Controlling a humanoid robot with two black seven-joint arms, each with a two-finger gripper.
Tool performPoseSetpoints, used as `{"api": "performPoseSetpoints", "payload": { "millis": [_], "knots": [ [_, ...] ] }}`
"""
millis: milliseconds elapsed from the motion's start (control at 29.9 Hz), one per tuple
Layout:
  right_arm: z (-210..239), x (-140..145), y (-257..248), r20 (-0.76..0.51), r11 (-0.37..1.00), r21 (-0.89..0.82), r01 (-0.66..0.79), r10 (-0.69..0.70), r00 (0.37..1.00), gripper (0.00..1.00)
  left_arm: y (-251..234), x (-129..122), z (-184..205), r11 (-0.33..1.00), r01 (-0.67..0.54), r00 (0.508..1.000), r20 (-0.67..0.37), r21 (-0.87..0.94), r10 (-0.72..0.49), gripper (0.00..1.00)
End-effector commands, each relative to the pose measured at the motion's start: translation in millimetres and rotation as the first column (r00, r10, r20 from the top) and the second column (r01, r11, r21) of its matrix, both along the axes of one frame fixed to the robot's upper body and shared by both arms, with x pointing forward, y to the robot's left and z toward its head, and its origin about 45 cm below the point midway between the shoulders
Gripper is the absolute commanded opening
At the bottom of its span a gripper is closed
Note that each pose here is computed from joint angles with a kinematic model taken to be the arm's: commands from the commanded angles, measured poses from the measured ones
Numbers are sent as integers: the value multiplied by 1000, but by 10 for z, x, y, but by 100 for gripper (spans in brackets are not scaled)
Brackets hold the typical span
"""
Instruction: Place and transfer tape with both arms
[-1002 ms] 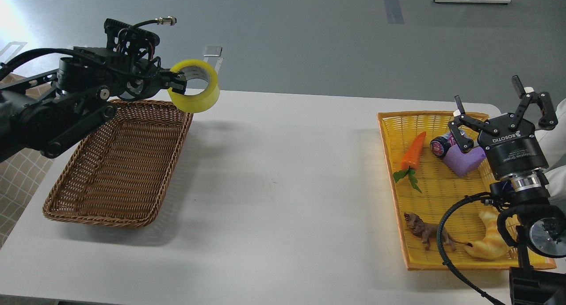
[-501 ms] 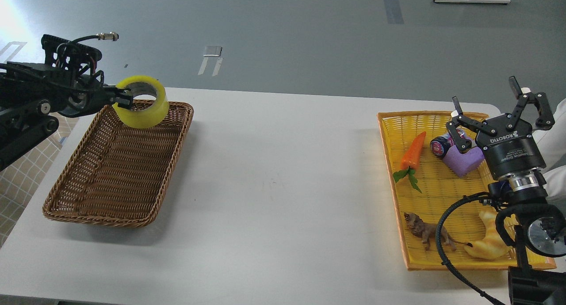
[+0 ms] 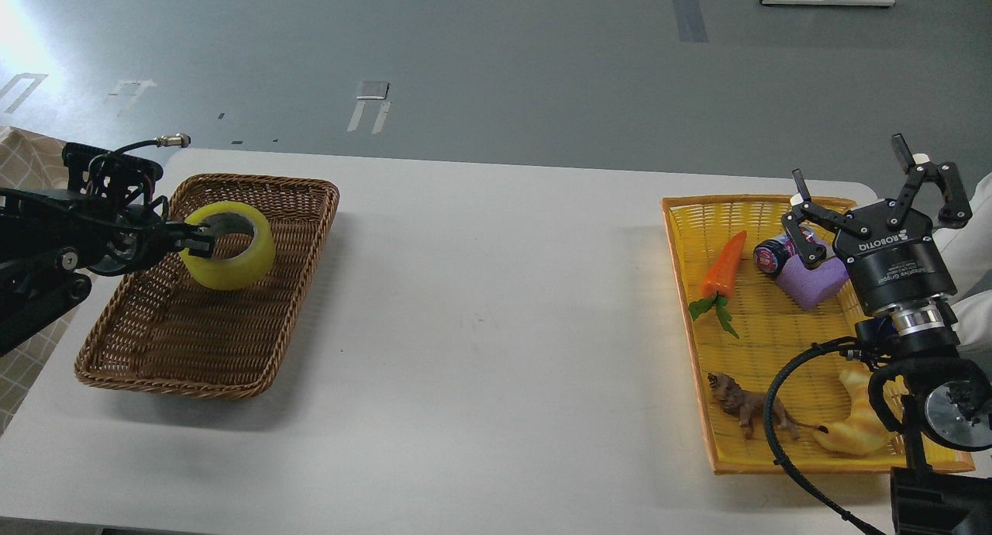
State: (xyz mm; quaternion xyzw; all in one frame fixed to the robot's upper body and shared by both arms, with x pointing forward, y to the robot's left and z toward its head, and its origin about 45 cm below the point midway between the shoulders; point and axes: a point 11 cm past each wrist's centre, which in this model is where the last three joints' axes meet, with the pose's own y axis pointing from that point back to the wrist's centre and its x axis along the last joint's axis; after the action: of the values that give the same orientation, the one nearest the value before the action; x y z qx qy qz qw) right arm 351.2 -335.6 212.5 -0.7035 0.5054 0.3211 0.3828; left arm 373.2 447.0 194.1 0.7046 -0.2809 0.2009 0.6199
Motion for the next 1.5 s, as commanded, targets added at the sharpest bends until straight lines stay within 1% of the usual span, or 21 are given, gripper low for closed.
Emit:
{"api": "performPoseSetpoints", "payload": {
  "millis": [0, 167, 468, 501, 535, 568, 601, 635, 702, 735, 802, 936, 1069, 1136, 1203, 1303, 1337, 1370, 1437, 1470],
  "knots": [
    [1, -1, -5, 1, 1000, 1, 2, -2, 1000, 100, 6, -68, -110, 1000, -5, 1000, -12, -8, 5, 0],
    [-1, 0, 1, 0, 1000, 0, -1, 1, 1000, 100, 21, -129, -199, 998, -27, 999, -25, -48, 25, 0],
    [1, -1, -5, 1, 1000, 1, 2, -2, 1000, 100, 22, -145, -218, 997, -37, 999, -29, -61, 35, 0],
    [1, -1, -5, 1, 1000, 1, 2, -2, 1000, 100, 19, -146, -218, 997, -41, 999, -30, -68, 39, 1],
    [0, -1, -3, 0, 1000, -1, 0, 0, 1000, 100, 12, -145, -218, 995, -51, 998, -29, -84, 49, 29],
    [1, -1, -5, 1, 1000, 1, 2, -2, 1000, 100, 9, -146, -219, 994, -56, 998, -30, -92, 54, 47],
    [1, -1, -5, 0, 1000, -1, 2, -2, 1000, 100, 6, -146, -219, 994, -59, 998, -30, -97, 56, 61],
    [1, -1, -5, 1, 1000, 1, 2, -2, 1000, 100, -2, -139, -211, 992, -66, 998, -28, -111, 64, 69],
    [0, -1, -3, 0, 1000, -1, 0, 0, 1000, 100, -10, -139, -211, 989, -73, 997, -30, -126, 70, 71],
    [1, -1, -5, 1, 1000, 1, 2, -2, 1000, 100, -7, -141, -208, 988, -78, 997, -30, -131, 74, 76],
    [1, -1, -5, 1, 1000, 1, 2, -2, 1000, 100, -6, -143, -212, 987, -82, 996, -29, -135, 79, 78],
    [3, -1, -10, 1, 1000, 1, 3, -3, 1000, 100, 7, -90, -114, 985, -79, 996, 28, -152, 84, 87],
    [3, -1, -10, 1, 1000, 1, 3, -3, 1000, 100, -51, -7, -13, 977, -85, 994, 55, -197, 98, 89],
    [3, -1, -10, 1, 1000, 1, 3, -3, 1000, 100, -146, 169, 226, 960, -84, 988, 105, -266, 116, 90],
    [2, -1, -9, 1, 1000, -1, 3, -3, 1000, 100, -217, 267, 370, 944, -83, 982, 134, -319, 131, 90],
    [0, -1, -3, 0, 1000, -1, 0, 0, 1000, 100, -465, 520, 821, 859, -64, 962, 199, -507, 189, 90],
    [0, -1, -3, 0, 1000, -1, 0, 0, 1000, 100, -508, 558, 898, 838, -60, 958, 206, -542, 201, 90],
    [10, 7, 0, 2, 1000, -3, -1, 1, 1000, 100, -619, 626, 1025, 789, -43, 953, 211, -613, 216, 90],
    [8, 8, 6, 1, 1000, -4, -2, 2, 1000, 100, -761, 682, 1125, 720, -22, 952, 206, -694, 228, 90],
    [13, 12, 12, 2, 1000, -5, -4, 4, 1000, 100, -860, 714, 1236, 626, 4, 949, 201, -780, 243, 91]
  ]
}}
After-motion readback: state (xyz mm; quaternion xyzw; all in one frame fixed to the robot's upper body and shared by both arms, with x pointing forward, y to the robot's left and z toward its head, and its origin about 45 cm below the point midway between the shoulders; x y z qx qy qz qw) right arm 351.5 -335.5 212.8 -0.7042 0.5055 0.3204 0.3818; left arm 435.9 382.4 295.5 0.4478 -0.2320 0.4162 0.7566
